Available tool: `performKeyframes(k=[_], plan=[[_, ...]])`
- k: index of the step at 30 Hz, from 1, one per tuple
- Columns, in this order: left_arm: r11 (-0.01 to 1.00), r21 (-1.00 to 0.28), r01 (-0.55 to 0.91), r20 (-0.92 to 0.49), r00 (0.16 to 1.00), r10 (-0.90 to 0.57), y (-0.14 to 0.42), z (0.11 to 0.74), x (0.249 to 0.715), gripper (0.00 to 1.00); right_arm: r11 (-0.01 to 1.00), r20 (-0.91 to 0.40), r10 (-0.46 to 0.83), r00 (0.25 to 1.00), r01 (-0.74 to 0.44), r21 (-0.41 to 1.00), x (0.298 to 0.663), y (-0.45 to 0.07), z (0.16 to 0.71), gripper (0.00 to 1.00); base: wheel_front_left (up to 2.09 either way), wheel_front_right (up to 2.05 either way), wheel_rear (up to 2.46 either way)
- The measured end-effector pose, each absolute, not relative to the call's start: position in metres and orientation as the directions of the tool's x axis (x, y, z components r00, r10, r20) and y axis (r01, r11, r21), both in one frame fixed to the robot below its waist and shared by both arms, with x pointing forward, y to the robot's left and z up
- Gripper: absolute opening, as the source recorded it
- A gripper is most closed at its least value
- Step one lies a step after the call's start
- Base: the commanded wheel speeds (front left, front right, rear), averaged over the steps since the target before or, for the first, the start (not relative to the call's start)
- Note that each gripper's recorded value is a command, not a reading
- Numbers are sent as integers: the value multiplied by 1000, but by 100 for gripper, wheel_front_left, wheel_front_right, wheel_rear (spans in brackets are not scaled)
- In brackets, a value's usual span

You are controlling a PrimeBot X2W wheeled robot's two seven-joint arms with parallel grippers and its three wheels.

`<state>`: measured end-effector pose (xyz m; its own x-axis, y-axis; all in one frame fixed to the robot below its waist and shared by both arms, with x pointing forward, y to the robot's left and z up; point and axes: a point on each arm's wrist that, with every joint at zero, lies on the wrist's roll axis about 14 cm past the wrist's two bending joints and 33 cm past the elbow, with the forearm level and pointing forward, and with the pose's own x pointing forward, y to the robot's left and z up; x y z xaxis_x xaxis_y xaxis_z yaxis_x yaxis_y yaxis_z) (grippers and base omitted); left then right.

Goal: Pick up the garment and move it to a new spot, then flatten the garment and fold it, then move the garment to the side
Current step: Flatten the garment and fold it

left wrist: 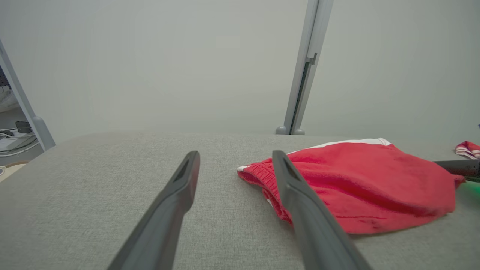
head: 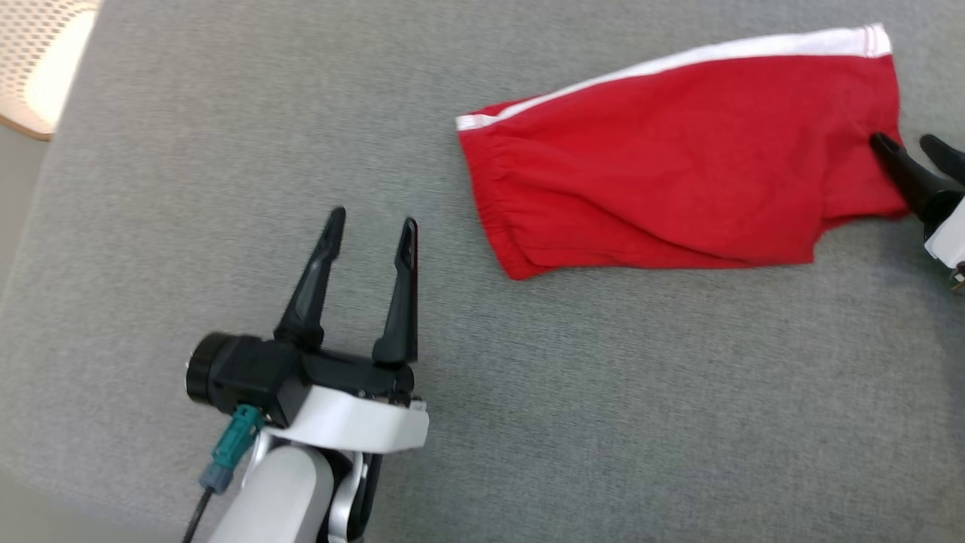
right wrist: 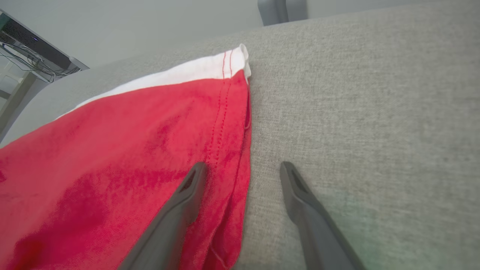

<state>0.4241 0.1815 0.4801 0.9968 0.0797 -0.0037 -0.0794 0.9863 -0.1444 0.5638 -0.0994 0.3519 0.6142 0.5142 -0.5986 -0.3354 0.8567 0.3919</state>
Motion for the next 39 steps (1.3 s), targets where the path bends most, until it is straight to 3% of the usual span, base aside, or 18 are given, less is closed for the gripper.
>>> performKeyframes(k=[1,2,4,5,11,16,27,32,39], plan=[[985,-144,-93,-5,996,93,183,481,419,100,859,-610,511,606,-337,385,563,-97,350,81,0,0,0],[984,-144,-103,-2,995,104,186,482,414,100,858,-615,513,599,-339,386,563,-93,350,55,0,0,0],[984,-139,-111,8,994,113,188,487,406,100,853,-622,522,583,-347,390,560,-83,350,27,0,0,0],[984,-138,-115,12,993,118,189,489,403,100,848,-627,530,570,-357,392,557,-77,350,0,0,0,0],[983,-123,-136,50,988,143,198,502,392,100,849,-624,526,578,-395,350,548,-71,356,0,0,0,0],[986,-119,-119,56,990,126,195,502,392,100,877,-626,477,617,-379,295,546,-102,362,0,0,0,0],[991,-131,-39,60,997,47,174,500,398,100,952,-644,237,728,-307,3,550,-233,408,0,0,0,0],[991,-135,-22,56,998,30,169,498,400,100,929,-594,264,760,-367,-56,563,-221,436,0,0,0,0],[991,-134,-22,68,997,31,169,503,395,100,846,-538,395,745,-523,-103,561,-152,465,0,0,0,0]])
